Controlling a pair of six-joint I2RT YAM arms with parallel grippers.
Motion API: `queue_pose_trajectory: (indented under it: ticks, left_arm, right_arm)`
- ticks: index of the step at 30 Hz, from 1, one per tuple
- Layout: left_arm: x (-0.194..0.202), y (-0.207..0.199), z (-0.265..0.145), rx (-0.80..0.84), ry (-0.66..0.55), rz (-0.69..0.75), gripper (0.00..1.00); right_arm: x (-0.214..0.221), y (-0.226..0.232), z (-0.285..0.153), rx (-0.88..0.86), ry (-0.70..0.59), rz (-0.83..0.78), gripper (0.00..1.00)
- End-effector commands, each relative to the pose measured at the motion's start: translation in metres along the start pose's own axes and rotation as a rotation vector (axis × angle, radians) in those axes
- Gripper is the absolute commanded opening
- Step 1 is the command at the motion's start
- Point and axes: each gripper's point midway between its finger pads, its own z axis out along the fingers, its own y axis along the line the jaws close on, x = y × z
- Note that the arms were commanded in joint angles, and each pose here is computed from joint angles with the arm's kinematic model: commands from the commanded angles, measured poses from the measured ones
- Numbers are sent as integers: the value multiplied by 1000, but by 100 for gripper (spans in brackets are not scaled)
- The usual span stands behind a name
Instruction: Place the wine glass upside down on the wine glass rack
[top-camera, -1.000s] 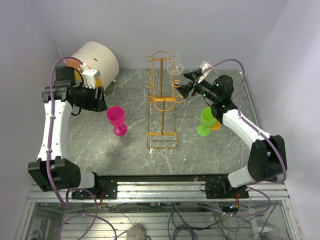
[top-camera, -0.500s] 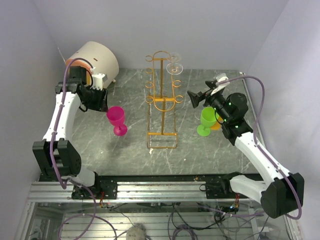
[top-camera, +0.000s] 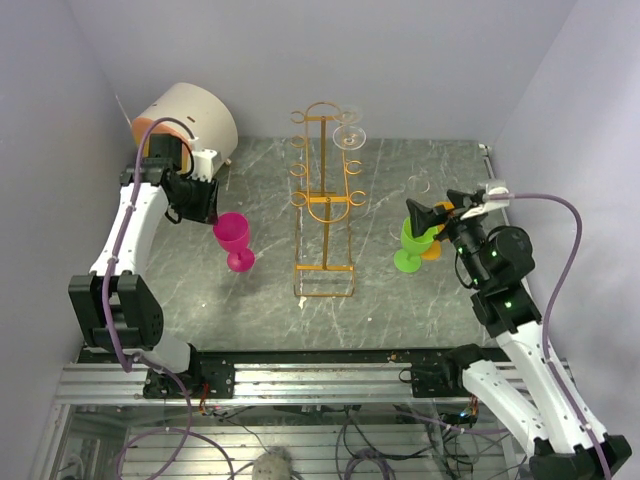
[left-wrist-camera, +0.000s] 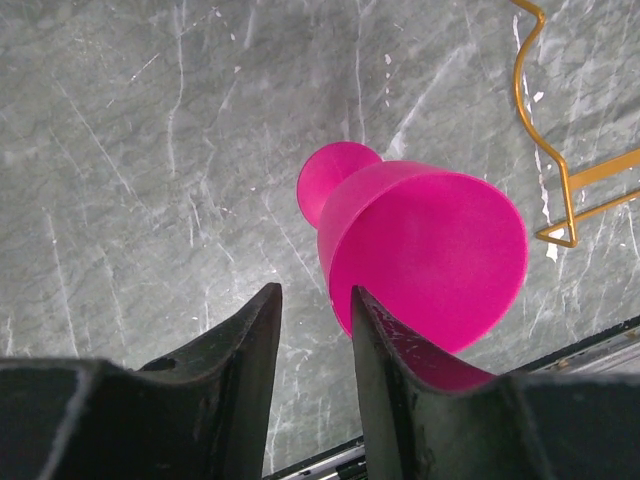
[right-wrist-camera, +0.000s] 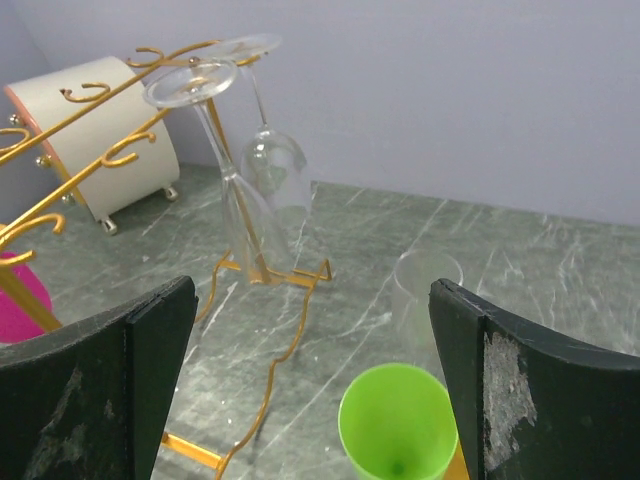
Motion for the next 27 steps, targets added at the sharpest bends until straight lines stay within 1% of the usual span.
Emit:
queue_pose_trajectory:
  ticks: [1, 5, 8, 11, 12, 13, 15, 17, 19, 20, 22, 23, 25, 27]
  left_arm:
    - [2, 3, 10, -8, 10, -4, 43]
    - [4, 3, 14, -8, 18, -7, 42]
    - [6, -3, 18, -3, 31, 13, 40]
    - [7, -6, 20, 2, 34, 18, 31]
    - [8, -7, 20, 5, 32, 20, 27]
    - [8, -7, 20, 7, 28, 19, 19]
    - [11, -9, 21, 16, 30, 18, 9]
    - [9, -12, 18, 28, 22, 24, 7]
    - [3, -16, 7, 28, -9, 33, 7]
    - [-2, -17, -1, 18, -32, 41, 7]
    - [-12, -20, -20, -4, -85, 64, 7]
    - [-17, -21, -31, -20, -119, 80, 7]
    - [-28, -24, -56, -60, -197, 118, 7]
    - [-37, -28, -85, -99, -292, 151, 7]
  right_arm:
    - [17, -8, -21, 63, 55, 52, 100]
    - [-1, -3, -32, 46, 15, 73, 100]
    - [-10, 1, -35, 34, 18, 99, 100]
    - [-14, 14, -39, -18, 74, 143, 100]
    - [-13, 21, -42, -49, 104, 168, 100]
    - [-11, 28, -44, -75, 141, 207, 100]
    - [-4, 50, -52, -169, 219, 301, 100]
    - [6, 74, -64, -272, 286, 409, 100]
    - [10, 93, -79, -359, 306, 524, 100]
    - [14, 98, -85, -367, 307, 620, 100]
    - [8, 109, -105, -418, 261, 788, 100]
    - [6, 114, -113, -454, 246, 838, 100]
    - [10, 115, -121, -457, 251, 898, 100]
    - [18, 117, -126, -453, 291, 940, 100]
